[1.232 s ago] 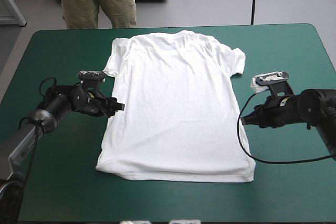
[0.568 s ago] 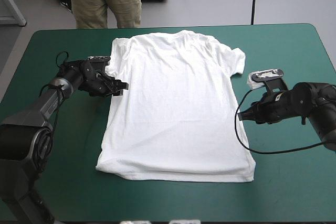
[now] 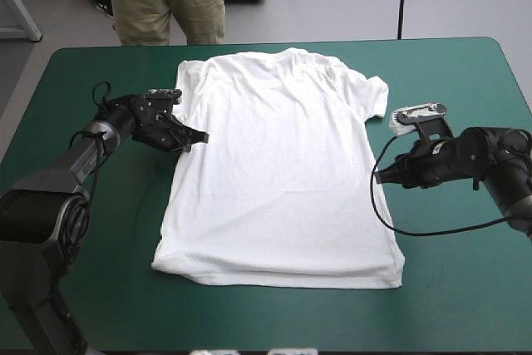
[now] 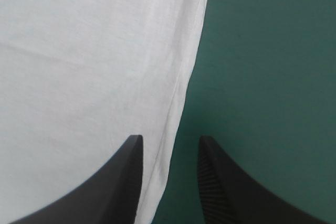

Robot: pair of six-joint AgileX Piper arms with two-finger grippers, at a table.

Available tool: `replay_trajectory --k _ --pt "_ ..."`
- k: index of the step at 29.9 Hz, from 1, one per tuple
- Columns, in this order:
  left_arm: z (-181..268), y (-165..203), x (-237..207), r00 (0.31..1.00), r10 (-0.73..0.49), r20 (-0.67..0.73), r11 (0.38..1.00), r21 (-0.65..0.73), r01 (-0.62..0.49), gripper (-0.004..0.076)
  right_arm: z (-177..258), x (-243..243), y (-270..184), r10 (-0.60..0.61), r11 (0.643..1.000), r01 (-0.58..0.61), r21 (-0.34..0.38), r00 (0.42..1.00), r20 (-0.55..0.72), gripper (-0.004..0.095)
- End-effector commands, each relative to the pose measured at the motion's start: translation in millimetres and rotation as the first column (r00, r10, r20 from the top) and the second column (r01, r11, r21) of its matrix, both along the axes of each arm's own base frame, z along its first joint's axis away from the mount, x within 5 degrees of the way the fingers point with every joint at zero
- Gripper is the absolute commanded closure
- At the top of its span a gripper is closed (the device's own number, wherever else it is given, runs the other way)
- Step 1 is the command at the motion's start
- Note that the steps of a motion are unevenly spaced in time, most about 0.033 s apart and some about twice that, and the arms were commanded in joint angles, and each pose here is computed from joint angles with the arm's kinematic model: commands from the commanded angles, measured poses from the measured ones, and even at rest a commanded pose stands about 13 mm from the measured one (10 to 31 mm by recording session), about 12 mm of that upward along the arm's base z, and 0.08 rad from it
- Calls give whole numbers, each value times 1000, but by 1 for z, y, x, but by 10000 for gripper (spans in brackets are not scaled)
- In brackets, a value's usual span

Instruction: Fold the cloth

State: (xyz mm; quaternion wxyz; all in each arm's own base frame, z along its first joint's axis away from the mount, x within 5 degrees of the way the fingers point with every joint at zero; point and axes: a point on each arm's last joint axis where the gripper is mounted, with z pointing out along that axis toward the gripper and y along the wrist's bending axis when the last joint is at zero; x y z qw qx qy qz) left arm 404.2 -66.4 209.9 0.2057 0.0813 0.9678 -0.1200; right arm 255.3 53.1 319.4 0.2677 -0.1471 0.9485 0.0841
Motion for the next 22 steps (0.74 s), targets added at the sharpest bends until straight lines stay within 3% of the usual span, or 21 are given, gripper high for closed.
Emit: replay_trajectory --k 1,9,19,22 --pt "19 -4 -3 1000 -1 28 999 -38 2 733 29 11 0 12 1000 -12 5 991 134 572" --pt "19 -4 -4 1000 -5 18 999 -38 5 733 38 73 10 47 999 -46 -10 996 82 402" --pt "19 -4 -4 1000 -2 14 999 -40 2 733 12 150 27 37 999 -37 -2 999 32 411" --pt "19 -4 -4 1000 -2 14 999 -40 2 733 -3 167 32 30 999 -30 -36 1000 0 415"
